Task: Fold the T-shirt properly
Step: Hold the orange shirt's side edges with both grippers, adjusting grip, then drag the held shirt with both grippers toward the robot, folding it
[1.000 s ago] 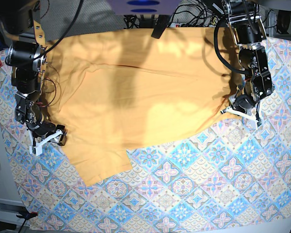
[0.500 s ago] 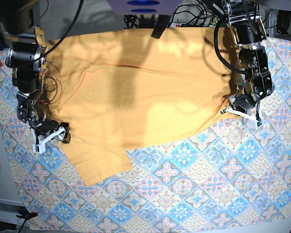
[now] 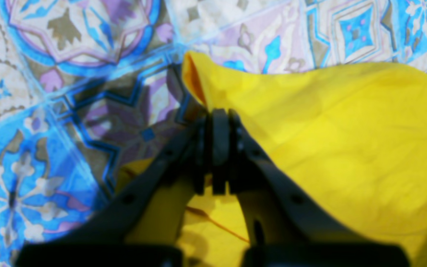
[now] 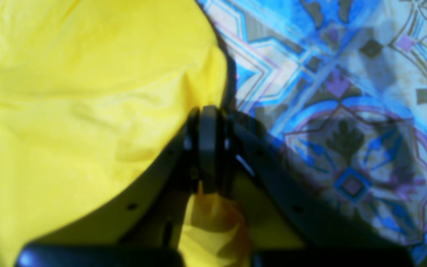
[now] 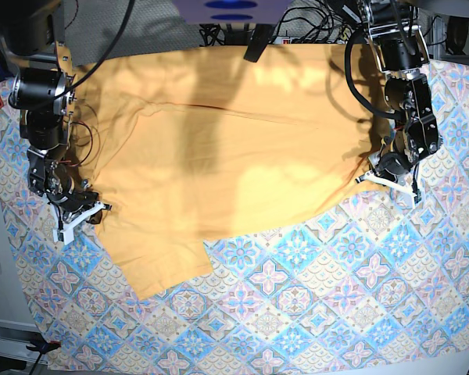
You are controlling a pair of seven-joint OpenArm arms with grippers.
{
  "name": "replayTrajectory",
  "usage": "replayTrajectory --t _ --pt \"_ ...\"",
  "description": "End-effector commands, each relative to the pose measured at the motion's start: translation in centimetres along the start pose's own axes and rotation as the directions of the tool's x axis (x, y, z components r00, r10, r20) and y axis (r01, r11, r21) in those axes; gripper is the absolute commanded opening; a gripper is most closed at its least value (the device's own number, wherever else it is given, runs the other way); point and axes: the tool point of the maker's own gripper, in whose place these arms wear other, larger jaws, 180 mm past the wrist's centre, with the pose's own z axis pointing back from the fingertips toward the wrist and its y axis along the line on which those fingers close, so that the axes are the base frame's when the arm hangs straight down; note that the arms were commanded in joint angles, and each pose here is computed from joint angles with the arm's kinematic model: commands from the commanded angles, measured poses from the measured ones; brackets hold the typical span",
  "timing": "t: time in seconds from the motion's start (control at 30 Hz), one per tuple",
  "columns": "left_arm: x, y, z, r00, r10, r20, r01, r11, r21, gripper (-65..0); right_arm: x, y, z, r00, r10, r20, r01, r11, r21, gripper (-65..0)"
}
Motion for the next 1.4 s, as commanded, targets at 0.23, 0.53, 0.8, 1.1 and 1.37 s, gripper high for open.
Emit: replayTrajectory --t 0.23,0.53,0.8,1.1,1.37 --pt "1.5 0.0 0.5 0.999 -0.010 0.043 0.010 1.000 -0.003 -65.0 4.5 -0.2 0.8 0.994 0.008 0.111 -0.008 1.000 0.008 -64.8" --pt "1.5 0.0 0.5 0.999 -0.009 0.043 0.009 1.000 -0.004 -65.0 5.4 0.0 3.1 0.985 0.087 0.148 -0.088 0.996 0.000 -64.8" --pt "3.3 -0.1 3.9 0.987 -0.048 0.152 0.050 0.999 -0.005 -65.0 4.2 -0.9 4.9 0.976 0.157 0.152 -0.155 0.988 -0.024 -64.9" --pt "1.9 0.2 6.8 0.977 -0.107 0.184 0.107 0.994 0.010 -65.0 3.6 -4.4 7.8 0.976 0.137 0.167 -0.122 0.988 -0.096 -65.0" --pt "0.7 0.1 8.6 0.971 -0.145 0.190 0.145 0.989 0.014 -65.0 2.8 -4.7 9.7 0.971 0.164 0.175 -0.151 0.985 -0.083 -65.0"
